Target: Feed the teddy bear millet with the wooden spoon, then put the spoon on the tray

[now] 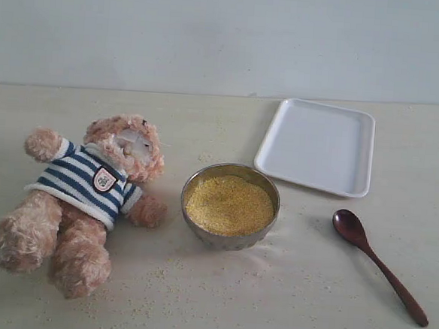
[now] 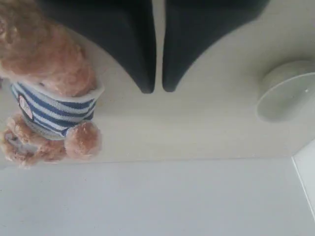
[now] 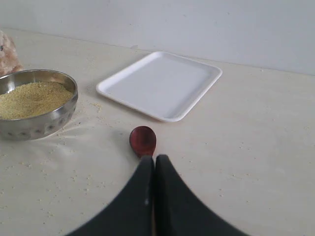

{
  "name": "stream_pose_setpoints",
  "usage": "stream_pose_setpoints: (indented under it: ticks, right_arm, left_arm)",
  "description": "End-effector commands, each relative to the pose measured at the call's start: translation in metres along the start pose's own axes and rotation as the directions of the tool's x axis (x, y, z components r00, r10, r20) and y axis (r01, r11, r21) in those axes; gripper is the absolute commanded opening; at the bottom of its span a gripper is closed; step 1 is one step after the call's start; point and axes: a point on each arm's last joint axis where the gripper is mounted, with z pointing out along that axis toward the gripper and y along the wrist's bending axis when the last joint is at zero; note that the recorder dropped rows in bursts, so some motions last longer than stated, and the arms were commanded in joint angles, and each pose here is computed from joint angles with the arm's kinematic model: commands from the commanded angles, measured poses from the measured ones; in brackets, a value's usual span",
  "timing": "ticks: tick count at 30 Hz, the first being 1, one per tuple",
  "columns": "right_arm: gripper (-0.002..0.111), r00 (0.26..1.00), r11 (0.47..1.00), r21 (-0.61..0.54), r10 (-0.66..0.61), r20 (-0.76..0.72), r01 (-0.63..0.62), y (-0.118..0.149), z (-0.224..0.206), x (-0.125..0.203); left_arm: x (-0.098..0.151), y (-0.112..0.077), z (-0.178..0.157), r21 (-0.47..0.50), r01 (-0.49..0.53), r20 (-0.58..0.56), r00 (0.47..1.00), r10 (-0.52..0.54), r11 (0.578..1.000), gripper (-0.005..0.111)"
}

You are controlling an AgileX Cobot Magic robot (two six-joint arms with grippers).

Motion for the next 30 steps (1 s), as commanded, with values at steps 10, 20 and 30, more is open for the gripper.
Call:
stream_pose_setpoints:
  ticks: [10,20,30]
  right_arm:
    - [0.0,1.0,1.0,0.005,-0.007,0.009,0.007,0.0,0.0,-0.001]
    - [0.0,1.0,1.0,0.005,-0.007,0.009,0.007,0.0,0.0,-0.001]
    - [0.0,1.0,1.0,0.006,-0.005,0.018,0.005,0.0,0.0,-0.002]
  left_arm:
    - [-0.029,0.004,-0.005,-0.059,-0.036,0.314,0.948,0.053,0.998,0.005]
    - [-0.033,0.006,-0.006,0.128,0.486,0.334,0.8,-0.499,0.865,0.005]
    - [-0.048,0.004,-0.013,0.181,0.715,0.198,0.646,-0.737,0.675,0.005]
